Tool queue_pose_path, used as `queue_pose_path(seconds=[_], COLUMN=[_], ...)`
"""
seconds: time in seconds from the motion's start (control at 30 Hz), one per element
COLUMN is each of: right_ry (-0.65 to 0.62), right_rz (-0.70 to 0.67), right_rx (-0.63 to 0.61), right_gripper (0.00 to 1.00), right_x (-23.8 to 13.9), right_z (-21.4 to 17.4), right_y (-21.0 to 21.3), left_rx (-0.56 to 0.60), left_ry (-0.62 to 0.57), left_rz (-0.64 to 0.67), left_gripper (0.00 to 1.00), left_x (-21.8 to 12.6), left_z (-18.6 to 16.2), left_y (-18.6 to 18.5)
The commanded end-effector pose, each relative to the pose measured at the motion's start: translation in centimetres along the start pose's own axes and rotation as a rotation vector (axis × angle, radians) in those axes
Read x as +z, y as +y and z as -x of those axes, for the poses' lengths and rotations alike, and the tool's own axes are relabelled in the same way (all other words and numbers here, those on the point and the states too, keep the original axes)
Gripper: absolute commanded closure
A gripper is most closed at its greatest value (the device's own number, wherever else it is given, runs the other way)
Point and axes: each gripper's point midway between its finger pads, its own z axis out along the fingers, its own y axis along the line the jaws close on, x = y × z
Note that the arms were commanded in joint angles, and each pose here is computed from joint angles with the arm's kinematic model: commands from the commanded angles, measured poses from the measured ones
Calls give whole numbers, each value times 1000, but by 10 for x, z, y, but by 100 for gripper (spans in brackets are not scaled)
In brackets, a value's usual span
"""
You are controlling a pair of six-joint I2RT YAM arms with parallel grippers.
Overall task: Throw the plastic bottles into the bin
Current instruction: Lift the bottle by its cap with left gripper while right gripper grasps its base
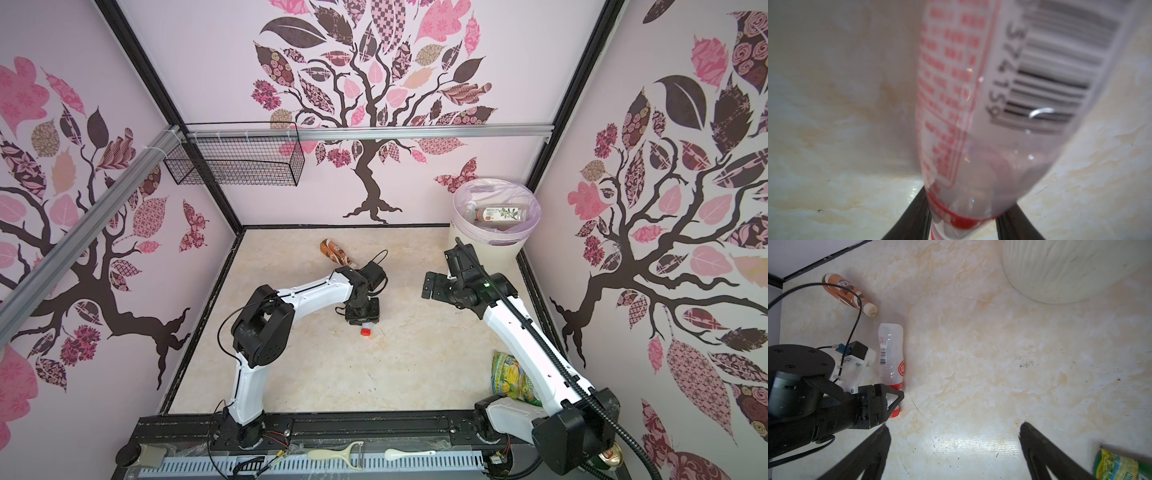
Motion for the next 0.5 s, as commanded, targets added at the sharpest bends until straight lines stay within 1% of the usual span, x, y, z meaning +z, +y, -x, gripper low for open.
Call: queue_pose_path(seconds=[0.0, 0.1, 0.23, 0.37, 0.47], right_ry=[-23, -21, -6, 17, 29], right_rz=[30, 39, 66, 107, 148], right_rx=[25, 30, 50, 125, 177], right_gripper=[0, 0, 1, 0, 1], right_x=[-8, -8, -5, 1, 6], right_z=[7, 8, 13, 22, 31], right_y=[5, 8, 16, 24, 30], left_rx=[36, 49, 95, 135, 175], left_ry=[28, -8, -59, -112, -148], left_rz=[24, -42, -156, -274, -386], left_gripper=[58, 63, 65, 66, 66], left_x=[8, -8, -36, -66, -91], left_z=[-9, -5, -4, -9, -16], left_y=[6, -5, -22, -34, -44])
